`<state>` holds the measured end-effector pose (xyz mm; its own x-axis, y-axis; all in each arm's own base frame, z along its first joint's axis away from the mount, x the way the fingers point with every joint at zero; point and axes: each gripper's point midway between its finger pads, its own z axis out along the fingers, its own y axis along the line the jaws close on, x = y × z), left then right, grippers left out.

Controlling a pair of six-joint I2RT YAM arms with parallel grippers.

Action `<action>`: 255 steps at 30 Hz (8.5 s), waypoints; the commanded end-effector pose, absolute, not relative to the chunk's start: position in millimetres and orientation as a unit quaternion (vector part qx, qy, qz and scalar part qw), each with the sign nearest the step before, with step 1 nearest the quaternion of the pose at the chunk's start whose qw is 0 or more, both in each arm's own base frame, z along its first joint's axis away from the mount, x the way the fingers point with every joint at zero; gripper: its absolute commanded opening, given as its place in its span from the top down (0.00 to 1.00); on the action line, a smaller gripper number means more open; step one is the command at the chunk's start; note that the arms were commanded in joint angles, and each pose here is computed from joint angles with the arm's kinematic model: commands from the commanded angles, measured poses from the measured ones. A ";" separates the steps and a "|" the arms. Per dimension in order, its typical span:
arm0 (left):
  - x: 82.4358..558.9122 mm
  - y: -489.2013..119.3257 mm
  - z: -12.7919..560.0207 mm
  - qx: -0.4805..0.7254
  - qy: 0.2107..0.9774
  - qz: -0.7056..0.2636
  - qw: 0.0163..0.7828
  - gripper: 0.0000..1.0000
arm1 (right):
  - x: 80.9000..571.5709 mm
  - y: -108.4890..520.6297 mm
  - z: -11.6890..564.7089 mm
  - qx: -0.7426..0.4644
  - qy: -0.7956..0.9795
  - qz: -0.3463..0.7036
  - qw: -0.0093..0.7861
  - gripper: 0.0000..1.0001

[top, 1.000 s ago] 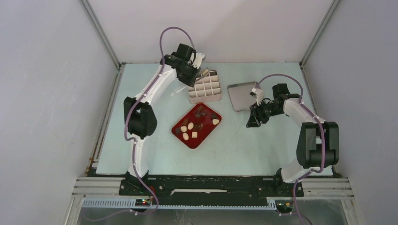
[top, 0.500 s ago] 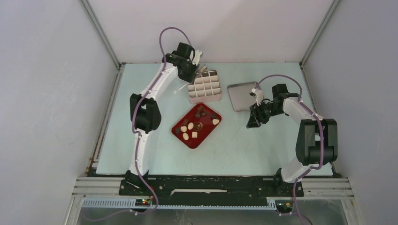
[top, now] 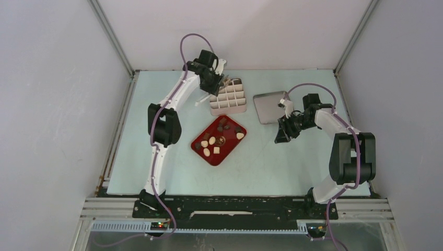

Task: Pack the chocolate
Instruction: Place the fake chocolate in the packing box, then pick up the fake chocolate from the plate, then place the fake chocolate in the packing box, then pick up the fake chocolate from the plate.

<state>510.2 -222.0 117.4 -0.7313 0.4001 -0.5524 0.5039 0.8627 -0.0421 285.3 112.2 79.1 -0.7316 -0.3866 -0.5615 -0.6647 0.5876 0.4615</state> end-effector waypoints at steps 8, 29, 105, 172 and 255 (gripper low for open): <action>522.2 -231.7 149.8 0.237 0.911 -0.115 0.316 0.54 | 295.1 109.9 84.6 -0.313 0.864 0.332 0.215 0.45; 525.8 -230.9 160.1 0.251 0.904 -0.107 0.330 0.60 | 294.8 110.0 83.5 -0.311 0.865 0.332 0.212 0.45; 278.6 -232.7 121.9 0.426 0.878 -0.159 0.149 0.52 | 289.6 116.2 82.8 -0.336 0.863 0.323 0.197 0.45; 544.4 -265.6 186.2 0.236 0.870 -0.146 0.407 0.88 | 288.1 110.7 75.1 -0.328 0.869 0.321 0.184 0.45; 233.4 -132.3 172.7 0.460 0.863 -0.116 0.174 0.64 | 277.2 125.7 70.0 -0.372 0.862 0.310 0.150 0.45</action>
<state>272.4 -141.4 180.4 -0.5712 0.6767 -0.4645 0.7608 0.6489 0.0099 269.8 122.4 65.2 -0.7213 -0.5074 -0.4714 -0.6923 0.5482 0.4692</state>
